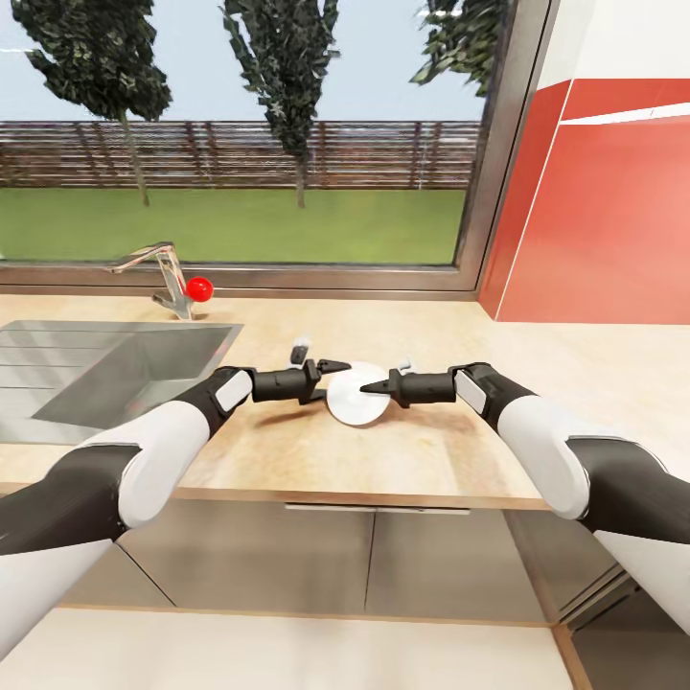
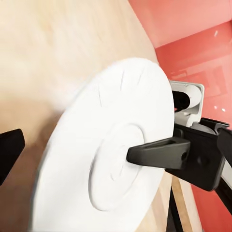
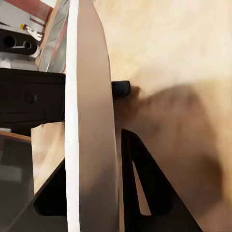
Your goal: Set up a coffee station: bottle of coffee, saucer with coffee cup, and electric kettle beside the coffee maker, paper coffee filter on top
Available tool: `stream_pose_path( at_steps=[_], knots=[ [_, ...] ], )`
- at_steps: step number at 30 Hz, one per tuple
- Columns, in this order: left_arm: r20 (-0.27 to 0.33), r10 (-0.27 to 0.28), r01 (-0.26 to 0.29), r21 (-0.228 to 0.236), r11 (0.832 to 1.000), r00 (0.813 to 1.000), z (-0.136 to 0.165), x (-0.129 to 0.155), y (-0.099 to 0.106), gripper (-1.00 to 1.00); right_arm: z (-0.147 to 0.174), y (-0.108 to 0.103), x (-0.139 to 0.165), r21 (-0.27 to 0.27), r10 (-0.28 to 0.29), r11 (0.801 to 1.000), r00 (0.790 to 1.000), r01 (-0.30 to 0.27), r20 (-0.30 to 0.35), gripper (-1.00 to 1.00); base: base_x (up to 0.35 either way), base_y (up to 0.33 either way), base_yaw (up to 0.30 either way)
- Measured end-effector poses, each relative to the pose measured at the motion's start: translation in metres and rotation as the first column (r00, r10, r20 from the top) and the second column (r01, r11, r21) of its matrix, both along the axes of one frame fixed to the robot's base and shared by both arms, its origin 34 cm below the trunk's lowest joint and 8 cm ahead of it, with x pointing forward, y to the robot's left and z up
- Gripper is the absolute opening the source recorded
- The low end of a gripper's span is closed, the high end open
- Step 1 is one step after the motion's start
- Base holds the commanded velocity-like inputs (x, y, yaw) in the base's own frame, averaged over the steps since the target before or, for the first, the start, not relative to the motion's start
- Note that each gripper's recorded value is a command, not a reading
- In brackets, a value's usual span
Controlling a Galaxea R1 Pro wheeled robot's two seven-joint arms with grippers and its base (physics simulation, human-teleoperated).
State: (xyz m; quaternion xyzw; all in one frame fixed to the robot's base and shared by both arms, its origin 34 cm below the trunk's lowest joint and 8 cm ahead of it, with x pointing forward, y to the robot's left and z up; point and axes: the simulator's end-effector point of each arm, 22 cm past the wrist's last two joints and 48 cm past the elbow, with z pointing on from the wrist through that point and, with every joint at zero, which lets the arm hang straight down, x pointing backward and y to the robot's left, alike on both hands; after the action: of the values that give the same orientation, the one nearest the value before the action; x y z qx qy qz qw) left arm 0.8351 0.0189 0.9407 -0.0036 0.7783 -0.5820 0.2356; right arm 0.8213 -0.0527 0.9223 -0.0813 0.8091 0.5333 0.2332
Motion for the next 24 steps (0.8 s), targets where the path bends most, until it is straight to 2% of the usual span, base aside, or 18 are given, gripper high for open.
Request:
stream_pose_path(
  at_steps=[4, 14, 18, 19, 24],
  knots=[
    [0.004, 0.008, -0.008, -0.001, 1.000, 1.000, 0.001, 0.002, 0.006, 1.00, 0.000, 0.000, 0.000, 0.001, 0.001, 1.000, 1.000, -0.001, -0.001, -1.00, 0.000, 0.000, 0.000],
    [0.014, 0.049, -0.049, 0.005, 0.999, 0.999, 0.002, 0.012, 0.036, 1.00, 0.000, 0.000, 0.000, -0.002, -0.002, 1.000, 1.000, 0.002, -0.002, -1.00, 0.000, 0.000, 0.000],
    [0.027, 0.039, -0.039, -0.026, 0.999, 0.999, 0.010, 0.011, 0.036, 1.00, 0.000, 0.000, 0.000, -0.001, -0.002, 1.000, 1.000, 0.002, -0.001, -1.00, 0.000, 0.000, 0.000],
    [0.061, 0.032, -0.028, -0.058, 0.998, 0.998, 0.026, 0.013, 0.035, 1.00, 0.000, 0.000, 0.000, -0.001, -0.002, 1.000, 1.000, 0.002, -0.001, -1.00, 0.000, 0.000, 0.000],
    [0.107, 0.023, -0.016, -0.069, 0.998, 0.994, 0.041, 0.015, 0.035, 1.00, 0.000, -0.002, 0.001, -0.001, -0.004, 1.000, 1.000, 0.004, -0.001, -1.00, 0.000, 0.000, 0.000]
  ],
)
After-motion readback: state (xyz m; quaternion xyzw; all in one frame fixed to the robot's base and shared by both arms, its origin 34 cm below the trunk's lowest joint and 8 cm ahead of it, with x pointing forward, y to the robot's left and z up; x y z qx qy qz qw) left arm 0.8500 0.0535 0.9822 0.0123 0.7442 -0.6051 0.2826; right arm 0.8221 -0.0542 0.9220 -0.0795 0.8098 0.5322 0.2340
